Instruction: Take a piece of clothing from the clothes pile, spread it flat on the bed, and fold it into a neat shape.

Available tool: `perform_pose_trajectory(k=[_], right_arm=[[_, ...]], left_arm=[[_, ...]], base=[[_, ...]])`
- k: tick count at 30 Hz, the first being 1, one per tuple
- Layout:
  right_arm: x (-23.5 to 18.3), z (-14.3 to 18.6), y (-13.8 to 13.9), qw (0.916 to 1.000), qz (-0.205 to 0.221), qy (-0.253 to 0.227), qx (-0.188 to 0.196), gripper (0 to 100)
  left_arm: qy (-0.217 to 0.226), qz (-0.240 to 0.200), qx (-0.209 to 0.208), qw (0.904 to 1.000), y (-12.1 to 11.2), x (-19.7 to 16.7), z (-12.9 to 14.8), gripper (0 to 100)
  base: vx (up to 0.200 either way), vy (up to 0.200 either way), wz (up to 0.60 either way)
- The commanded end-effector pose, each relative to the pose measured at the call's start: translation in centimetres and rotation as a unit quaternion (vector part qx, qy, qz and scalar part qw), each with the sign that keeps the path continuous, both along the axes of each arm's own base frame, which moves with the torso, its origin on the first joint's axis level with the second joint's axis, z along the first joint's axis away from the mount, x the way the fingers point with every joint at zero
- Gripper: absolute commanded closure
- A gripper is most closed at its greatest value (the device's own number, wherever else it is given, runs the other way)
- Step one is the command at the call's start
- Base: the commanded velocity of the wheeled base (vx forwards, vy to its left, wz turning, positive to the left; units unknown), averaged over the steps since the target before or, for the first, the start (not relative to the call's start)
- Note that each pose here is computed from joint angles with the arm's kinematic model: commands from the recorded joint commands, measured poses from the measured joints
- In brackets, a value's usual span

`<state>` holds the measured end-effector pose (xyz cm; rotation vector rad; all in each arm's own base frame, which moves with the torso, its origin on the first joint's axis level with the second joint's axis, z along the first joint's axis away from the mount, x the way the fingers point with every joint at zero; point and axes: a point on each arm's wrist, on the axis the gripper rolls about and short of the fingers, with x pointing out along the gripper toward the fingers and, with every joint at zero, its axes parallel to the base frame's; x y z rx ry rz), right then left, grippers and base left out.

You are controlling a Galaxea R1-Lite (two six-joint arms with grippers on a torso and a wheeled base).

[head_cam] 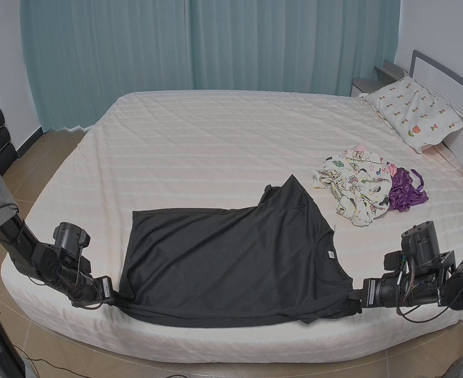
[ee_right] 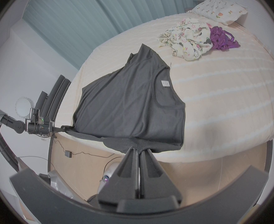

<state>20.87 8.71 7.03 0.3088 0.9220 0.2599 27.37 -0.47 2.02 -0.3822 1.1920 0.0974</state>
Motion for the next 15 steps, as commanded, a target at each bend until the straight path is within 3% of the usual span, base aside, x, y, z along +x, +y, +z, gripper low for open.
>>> perform_pose_trajectory(k=[1,11,15], right_arm=[[1.7,1.2,-0.1,0.9999,-0.012,-0.01,0.001,100],[0.6,0.2,-2.1,0.9989,-0.009,0.024,-0.039,100],[0.0,0.0,-2.2,0.9985,0.0,0.029,-0.047,100]], left_arm=[[-0.005,-0.006,0.0,1.0,-0.2,0.3,3.2,100],[0.087,-0.055,0.017,0.9945,-0.4,-0.9,5.4,100],[0.098,-0.058,0.017,0.9933,-0.4,-0.7,5.5,100]], base=[[0.0,0.0,0.0],[0.0,0.0,0.0],[0.0,0.0,0.0]])
